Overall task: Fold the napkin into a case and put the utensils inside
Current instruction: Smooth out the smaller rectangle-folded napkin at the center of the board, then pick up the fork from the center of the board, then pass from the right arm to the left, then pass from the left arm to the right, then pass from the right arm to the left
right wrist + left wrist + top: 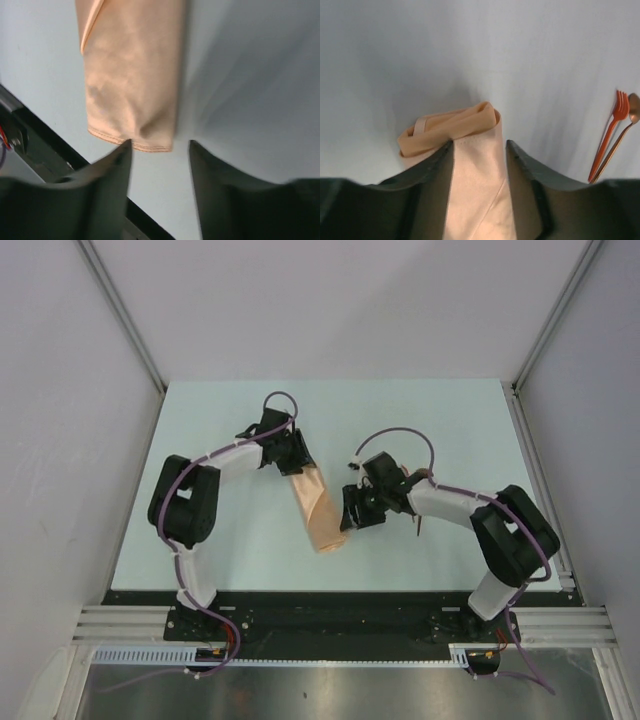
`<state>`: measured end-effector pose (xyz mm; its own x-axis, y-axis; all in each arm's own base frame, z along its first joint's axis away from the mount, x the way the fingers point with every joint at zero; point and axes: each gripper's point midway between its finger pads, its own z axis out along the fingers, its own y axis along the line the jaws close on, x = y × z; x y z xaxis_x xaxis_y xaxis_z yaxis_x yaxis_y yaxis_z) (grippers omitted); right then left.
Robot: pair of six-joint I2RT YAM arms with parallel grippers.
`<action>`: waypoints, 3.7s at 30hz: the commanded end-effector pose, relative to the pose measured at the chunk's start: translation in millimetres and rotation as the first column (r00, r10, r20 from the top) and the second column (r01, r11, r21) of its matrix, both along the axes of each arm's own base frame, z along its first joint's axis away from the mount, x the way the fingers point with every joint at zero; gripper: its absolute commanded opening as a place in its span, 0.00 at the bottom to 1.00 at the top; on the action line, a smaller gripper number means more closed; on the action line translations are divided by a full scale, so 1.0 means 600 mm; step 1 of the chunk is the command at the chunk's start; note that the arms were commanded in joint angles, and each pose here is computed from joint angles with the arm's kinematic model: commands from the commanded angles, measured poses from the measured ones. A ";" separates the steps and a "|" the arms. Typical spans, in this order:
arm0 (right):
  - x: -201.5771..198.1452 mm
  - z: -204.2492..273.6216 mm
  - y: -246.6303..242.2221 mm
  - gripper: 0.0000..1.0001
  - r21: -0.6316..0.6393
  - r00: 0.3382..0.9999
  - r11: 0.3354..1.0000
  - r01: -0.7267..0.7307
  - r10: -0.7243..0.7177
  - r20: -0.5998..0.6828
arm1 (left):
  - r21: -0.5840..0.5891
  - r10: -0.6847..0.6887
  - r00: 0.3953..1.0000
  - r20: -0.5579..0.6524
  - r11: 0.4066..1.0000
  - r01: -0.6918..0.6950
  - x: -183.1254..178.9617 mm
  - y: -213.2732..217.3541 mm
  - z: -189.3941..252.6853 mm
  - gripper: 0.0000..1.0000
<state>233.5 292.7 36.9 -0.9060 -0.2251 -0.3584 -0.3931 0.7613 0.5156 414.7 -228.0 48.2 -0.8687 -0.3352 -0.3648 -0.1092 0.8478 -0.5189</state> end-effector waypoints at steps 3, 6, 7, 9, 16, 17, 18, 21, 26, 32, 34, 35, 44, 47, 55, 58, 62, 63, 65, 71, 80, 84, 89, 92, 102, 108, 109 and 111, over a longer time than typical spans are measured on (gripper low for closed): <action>0.146 0.070 -0.141 0.76 -0.131 0.928 0.927 0.352 -0.327 0.178 | 0.018 -0.067 0.975 0.212 0.998 0.065 -0.022 -0.020 0.172 0.65; 0.196 0.059 -0.196 0.82 -0.239 0.898 0.875 0.421 -0.365 0.245 | 0.040 -0.145 0.954 0.261 0.989 0.140 -0.072 -0.038 0.217 0.72; 0.219 0.068 -0.203 0.83 -0.246 0.884 0.863 0.442 -0.371 0.285 | 0.043 -0.173 0.947 0.272 0.985 0.167 -0.088 -0.045 0.224 0.72; 0.243 0.060 -0.222 0.84 -0.293 0.874 0.839 0.458 -0.365 0.321 | 0.039 -0.266 0.922 0.281 0.963 0.266 -0.140 -0.072 0.227 0.72; 0.299 0.016 -0.254 0.80 -0.413 0.858 0.761 0.501 -0.373 0.353 | -0.043 -0.479 0.817 0.319 0.854 0.518 -0.292 -0.132 0.233 0.60; 0.301 0.011 -0.259 0.78 -0.430 0.855 0.747 0.507 -0.373 0.359 | -0.066 -0.485 0.807 0.337 0.843 0.534 -0.311 -0.138 0.242 0.60; 0.309 0.014 -0.260 0.77 -0.431 0.849 0.739 0.517 -0.380 0.366 | -0.076 -0.491 0.803 0.337 0.836 0.543 -0.320 -0.140 0.229 0.59; 0.316 0.008 -0.269 0.74 -0.458 0.846 0.717 0.525 -0.379 0.375 | -0.080 -0.521 0.786 0.332 0.815 0.574 -0.345 -0.150 0.218 0.59; 0.323 0.003 -0.267 0.68 -0.462 0.850 0.719 0.519 -0.378 0.367 | -0.091 -0.548 0.773 0.320 0.794 0.601 -0.366 -0.167 0.205 0.59; 0.342 -0.029 -0.268 0.18 -0.474 0.870 0.733 0.488 -0.367 0.329 | -0.094 -0.537 0.789 0.298 0.806 0.585 -0.359 -0.177 0.191 0.61; 0.334 -0.017 -0.256 0.00 -0.429 0.865 0.757 0.493 -0.372 0.338 | -0.099 -0.523 0.796 0.305 0.814 0.572 -0.356 -0.177 0.192 0.66; 0.327 0.000 -0.239 0.00 -0.377 0.861 0.783 0.494 -0.380 0.339 | -0.109 -0.510 0.795 0.330 0.815 0.568 -0.353 -0.180 0.196 0.70; 0.177 0.358 -0.063 0.00 0.656 0.838 0.681 0.325 -0.529 0.135 | -0.171 -0.454 0.731 0.509 0.779 0.603 -0.332 -0.212 0.266 0.79; 0.152 0.400 -0.065 0.00 0.729 0.834 0.613 0.304 -0.541 0.107 | -0.159 -0.455 0.719 0.526 0.778 0.608 -0.331 -0.211 0.276 0.80; 0.090 0.413 -0.072 0.00 0.853 0.852 0.407 0.328 -0.517 -0.082 | -0.332 -0.462 0.665 0.586 0.611 0.718 -0.388 -0.234 0.322 0.54; 0.079 0.418 -0.079 0.03 0.850 0.885 0.460 0.257 -0.465 -0.016 | -0.307 -0.532 0.665 0.525 0.610 0.731 -0.399 -0.219 0.294 0.08; 0.060 0.369 -0.101 0.49 0.687 0.939 0.715 0.129 -0.311 0.148 | -0.183 -0.653 0.623 0.430 0.612 0.769 -0.423 -0.176 0.256 0.00; 0.058 0.367 -0.104 0.61 0.649 0.944 0.754 0.097 -0.277 0.180 | -0.148 -0.692 0.603 0.396 0.600 0.786 -0.436 -0.159 0.239 0.00; 0.045 0.373 -0.105 0.70 0.533 0.942 0.846 -0.024 -0.159 0.296 | -0.120 -0.714 0.571 0.405 0.577 0.808 -0.453 -0.140 0.247 0.00; 0.008 0.377 -0.097 0.75 0.435 0.930 0.878 -0.197 0.027 0.366 | -0.025 -0.778 0.498 0.384 0.530 0.848 -0.491 -0.088 0.252 0.00; -0.040 0.343 -0.042 0.53 0.389 0.927 0.860 -0.331 0.220 0.303 | 0.008 -0.824 0.468 0.319 0.496 0.868 -0.506 -0.066 0.226 0.00; -0.049 0.332 -0.029 0.34 0.392 0.925 0.848 -0.358 0.264 0.273 | 0.008 -0.831 0.459 0.313 0.486 0.874 -0.508 -0.066 0.222 0.00; -0.049 0.324 -0.025 0.22 0.385 0.924 0.848 -0.365 0.280 0.260 | -0.007 -0.841 0.457 0.291 0.476 0.880 -0.511 -0.067 0.212 0.00; -0.059 0.325 -0.020 0.00 0.407 0.922 0.831 -0.380 0.304 0.240 | 0.004 -0.839 0.462 0.288 0.484 0.875 -0.506 -0.067 0.214 0.00; -0.041 0.275 -0.063 0.00 0.548 0.947 0.774 0.317 -0.291 -0.136 | -0.018 -0.415 0.831 0.371 0.891 0.454 -0.342 -0.019 0.244 0.65; -0.032 0.295 -0.086 0.00 0.684 0.814 0.541 0.489 -0.565 -0.135 | -0.335 -0.065 0.909 0.412 0.917 0.217 -0.318 -0.003 0.263 0.73; -0.030 0.284 -0.089 0.00 0.689 0.786 0.504 0.520 -0.599 -0.154 | -0.385 -0.024 0.905 0.425 0.900 0.205 -0.327 0.001 0.261 0.80; -0.029 0.296 -0.091 0.00 0.726 0.769 0.453 0.517 -0.618 -0.163 | -0.491 0.080 0.884 0.460 0.853 0.178 -0.318 0.000 0.300 0.84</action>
